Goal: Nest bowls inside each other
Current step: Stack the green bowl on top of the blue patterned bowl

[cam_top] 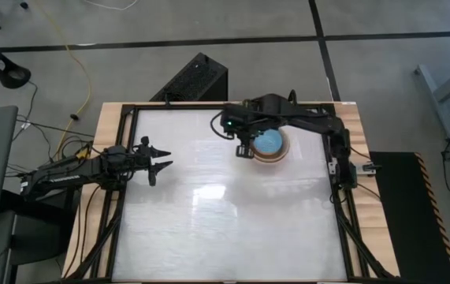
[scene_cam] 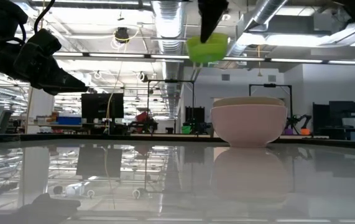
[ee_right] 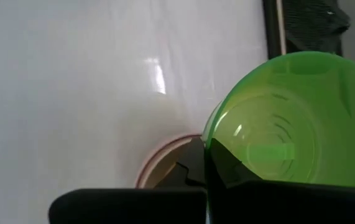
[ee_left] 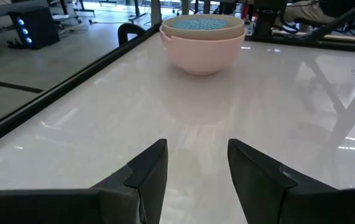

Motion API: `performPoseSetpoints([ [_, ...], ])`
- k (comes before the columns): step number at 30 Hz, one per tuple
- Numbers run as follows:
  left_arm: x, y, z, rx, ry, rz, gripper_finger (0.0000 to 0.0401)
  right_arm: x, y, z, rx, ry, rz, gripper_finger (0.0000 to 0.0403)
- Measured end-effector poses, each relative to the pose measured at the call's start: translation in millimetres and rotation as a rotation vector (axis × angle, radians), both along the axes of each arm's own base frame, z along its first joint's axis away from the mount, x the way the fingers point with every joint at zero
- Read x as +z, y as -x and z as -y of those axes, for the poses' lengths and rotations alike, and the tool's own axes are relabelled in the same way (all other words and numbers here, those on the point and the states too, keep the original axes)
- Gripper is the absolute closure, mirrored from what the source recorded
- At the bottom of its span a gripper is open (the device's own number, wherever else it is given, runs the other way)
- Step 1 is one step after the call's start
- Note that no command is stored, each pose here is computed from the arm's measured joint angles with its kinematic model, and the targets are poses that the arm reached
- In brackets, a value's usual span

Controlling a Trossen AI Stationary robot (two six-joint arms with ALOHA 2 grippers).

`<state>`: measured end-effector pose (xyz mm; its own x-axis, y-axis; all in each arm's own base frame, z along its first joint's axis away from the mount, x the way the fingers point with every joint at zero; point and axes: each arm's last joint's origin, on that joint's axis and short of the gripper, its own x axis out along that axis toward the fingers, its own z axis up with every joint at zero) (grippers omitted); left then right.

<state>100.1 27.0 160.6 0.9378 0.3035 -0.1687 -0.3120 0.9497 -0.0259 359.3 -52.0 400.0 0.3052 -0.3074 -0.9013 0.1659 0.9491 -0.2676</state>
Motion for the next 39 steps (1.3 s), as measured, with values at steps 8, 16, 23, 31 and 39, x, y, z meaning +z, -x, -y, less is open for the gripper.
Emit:
performPoseSetpoints([
  [8,0.0,0.0,0.0,0.0,0.0,0.0,0.0244,-32.7,37.1,-7.9,-0.024,-0.017,-0.025,0.04],
  [16,0.0,0.0,0.0,0.0,0.0,0.0,0.0244,-80.6,88.2,-0.1,-0.143,-0.039,0.18,0.0402],
  [23,0.0,0.0,0.0,0.0,0.0,0.0,0.0244,-114.6,95.2,1.2,-0.145,-0.056,0.193,0.0401],
  [31,0.0,0.0,0.0,0.0,0.0,0.0,0.0244,-139.1,80.8,3.5,-0.13,-0.058,0.135,0.0401],
  [39,0.0,0.0,0.0,0.0,0.0,0.0,0.0244,-148.6,75.2,4.0,-0.116,-0.071,0.099,0.0401],
])
